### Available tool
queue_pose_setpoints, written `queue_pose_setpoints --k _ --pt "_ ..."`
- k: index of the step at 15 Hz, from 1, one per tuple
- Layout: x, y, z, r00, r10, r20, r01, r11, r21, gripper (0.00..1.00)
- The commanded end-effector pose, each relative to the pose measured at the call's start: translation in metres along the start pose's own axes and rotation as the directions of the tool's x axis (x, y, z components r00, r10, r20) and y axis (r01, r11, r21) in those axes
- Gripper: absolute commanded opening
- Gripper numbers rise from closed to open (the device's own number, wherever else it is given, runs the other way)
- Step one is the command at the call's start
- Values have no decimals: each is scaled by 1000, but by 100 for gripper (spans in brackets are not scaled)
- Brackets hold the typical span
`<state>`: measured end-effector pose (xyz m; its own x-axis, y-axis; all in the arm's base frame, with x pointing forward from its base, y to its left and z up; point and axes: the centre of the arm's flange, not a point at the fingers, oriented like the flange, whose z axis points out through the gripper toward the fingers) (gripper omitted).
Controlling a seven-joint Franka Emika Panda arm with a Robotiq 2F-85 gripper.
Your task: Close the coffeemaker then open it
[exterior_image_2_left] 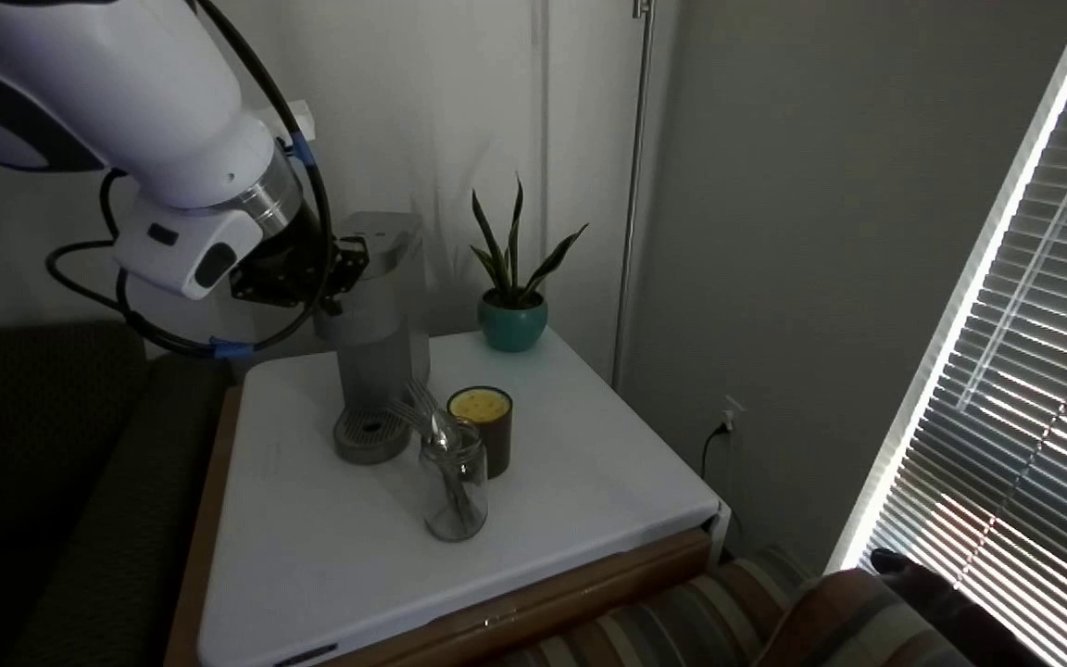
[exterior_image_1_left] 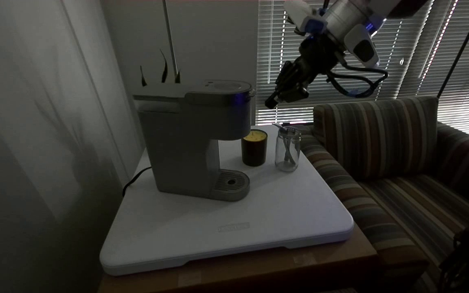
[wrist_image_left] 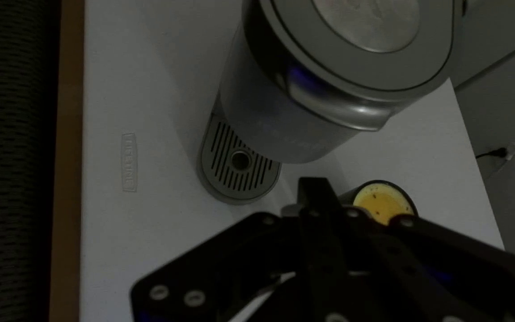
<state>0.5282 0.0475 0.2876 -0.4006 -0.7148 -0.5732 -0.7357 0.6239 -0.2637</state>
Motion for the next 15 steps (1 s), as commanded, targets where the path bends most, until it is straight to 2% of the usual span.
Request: queue_pose_setpoints --k 1,15 --pt "1 -4 14 1000 -14 21 15 1000 -10 0" --pt "-16 -19 23 998 -44 50 44 999 2 0"
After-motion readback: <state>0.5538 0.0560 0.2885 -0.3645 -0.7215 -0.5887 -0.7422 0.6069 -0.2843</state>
